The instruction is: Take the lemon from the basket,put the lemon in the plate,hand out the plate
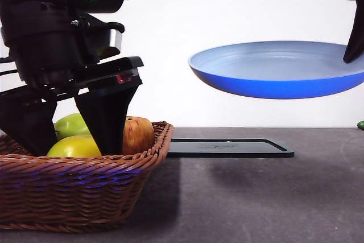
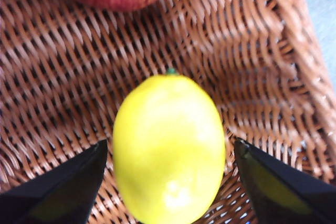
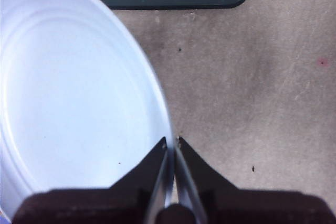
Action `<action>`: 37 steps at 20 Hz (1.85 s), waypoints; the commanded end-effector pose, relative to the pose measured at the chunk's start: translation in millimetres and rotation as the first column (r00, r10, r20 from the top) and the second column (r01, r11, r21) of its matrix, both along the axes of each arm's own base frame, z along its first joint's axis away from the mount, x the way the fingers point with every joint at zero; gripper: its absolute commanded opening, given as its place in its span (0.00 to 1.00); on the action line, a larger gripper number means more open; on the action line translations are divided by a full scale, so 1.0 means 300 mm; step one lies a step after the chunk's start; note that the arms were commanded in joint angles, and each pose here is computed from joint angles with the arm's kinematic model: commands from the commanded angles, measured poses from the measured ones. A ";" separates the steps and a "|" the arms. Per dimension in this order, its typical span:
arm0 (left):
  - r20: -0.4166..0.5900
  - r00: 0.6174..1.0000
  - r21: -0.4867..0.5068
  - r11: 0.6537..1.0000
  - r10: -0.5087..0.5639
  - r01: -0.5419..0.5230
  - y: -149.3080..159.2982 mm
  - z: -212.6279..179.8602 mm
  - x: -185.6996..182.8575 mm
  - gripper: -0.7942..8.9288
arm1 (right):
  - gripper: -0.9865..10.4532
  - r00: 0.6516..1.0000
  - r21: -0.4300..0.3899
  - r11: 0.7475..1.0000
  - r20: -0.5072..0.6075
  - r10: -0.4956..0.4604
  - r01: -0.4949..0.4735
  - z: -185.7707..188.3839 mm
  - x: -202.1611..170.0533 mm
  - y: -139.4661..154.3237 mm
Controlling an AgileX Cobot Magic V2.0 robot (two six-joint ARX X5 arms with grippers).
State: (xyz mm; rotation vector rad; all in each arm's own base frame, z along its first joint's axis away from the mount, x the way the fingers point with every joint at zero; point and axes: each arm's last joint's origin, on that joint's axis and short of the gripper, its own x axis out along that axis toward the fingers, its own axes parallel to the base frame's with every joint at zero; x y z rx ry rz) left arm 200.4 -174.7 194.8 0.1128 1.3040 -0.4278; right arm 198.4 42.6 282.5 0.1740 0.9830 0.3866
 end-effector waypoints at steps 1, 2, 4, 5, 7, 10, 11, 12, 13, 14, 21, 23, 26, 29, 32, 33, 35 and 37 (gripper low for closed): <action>0.016 1.000 0.000 1.000 -0.014 0.014 -0.016 0.006 0.007 0.50 | 0.09 1.000 0.010 1.000 0.020 -0.001 0.001 0.016 0.007 0.003; 0.020 0.999 0.005 1.000 -0.027 0.027 -0.016 0.006 0.007 0.46 | 0.09 1.000 0.010 1.000 0.020 -0.001 0.001 0.016 0.007 0.003; 0.021 0.999 0.005 1.000 -0.030 0.030 -0.016 0.006 0.006 0.34 | 0.09 1.000 0.010 1.000 0.020 -0.001 0.001 0.016 0.007 0.003; 0.021 0.999 0.005 1.000 -0.031 0.031 -0.016 0.006 0.007 0.29 | 0.09 1.000 0.010 1.000 0.020 -0.001 0.001 0.016 0.007 0.003; 0.031 0.998 0.010 0.998 -0.062 0.062 -0.017 0.006 0.007 0.22 | 0.09 1.000 0.010 1.000 0.020 0.000 0.000 0.016 0.007 0.003; 0.036 0.996 0.000 0.996 -0.086 0.086 -0.019 0.008 0.008 0.23 | 0.09 1.000 0.010 1.000 0.020 0.000 0.000 0.016 0.007 0.003; 0.036 0.996 -0.001 0.996 -0.086 0.086 -0.020 0.013 0.010 0.23 | 0.09 1.000 0.010 1.000 0.021 0.000 0.000 0.017 0.007 0.003; 0.034 0.996 -0.001 0.996 -0.088 0.088 -0.022 0.025 0.012 0.23 | 0.09 1.000 0.010 1.000 0.021 -0.001 0.000 0.017 0.007 0.003; 0.044 0.994 -0.003 0.995 -0.103 0.103 -0.029 0.050 0.018 0.23 | 0.09 1.000 0.010 1.000 0.021 -0.001 0.001 0.016 0.007 0.003; 0.055 0.992 -0.006 0.993 -0.117 0.118 -0.033 0.079 0.022 0.23 | 0.09 1.000 0.010 1.000 0.022 -0.001 0.001 0.017 0.008 0.003; 0.220 0.957 -0.154 0.962 -0.190 0.226 -0.042 0.411 -0.019 0.23 | 0.09 1.000 0.010 1.000 0.016 -0.014 0.014 0.000 0.038 0.007; 0.262 0.944 -0.201 0.945 -0.202 0.258 -0.038 0.484 -0.046 0.23 | 0.09 1.000 0.008 1.000 -0.017 -0.012 0.013 -0.021 0.056 0.013; 0.313 0.916 -0.284 0.896 -0.251 0.343 -0.068 0.540 -0.079 0.23 | 0.09 0.997 0.019 1.000 -0.080 -0.012 0.014 -0.057 0.083 0.029; 0.341 0.897 -0.297 0.873 -0.282 0.387 -0.120 0.531 -0.084 0.23 | 0.09 0.992 0.088 0.995 -0.114 0.051 -0.041 -0.075 0.096 0.068; 0.341 0.888 -0.273 0.871 -0.310 0.409 -0.190 0.488 -0.074 0.23 | 0.09 0.990 0.102 0.992 -0.114 0.080 -0.068 -0.075 0.091 0.108; 0.335 0.890 -0.247 0.882 -0.310 0.401 -0.205 0.469 -0.067 0.23 | 0.09 0.989 0.104 0.991 -0.116 0.095 -0.083 -0.075 0.086 0.121; 0.318 0.887 -0.202 0.890 -0.335 0.408 -0.240 0.430 -0.061 0.23 | 0.09 0.986 0.104 0.989 -0.116 0.116 -0.104 -0.075 0.081 0.138; 0.311 0.883 -0.165 0.894 -0.353 0.416 -0.258 0.400 -0.048 0.24 | 0.09 0.985 0.106 0.988 -0.119 0.128 -0.115 -0.075 0.076 0.150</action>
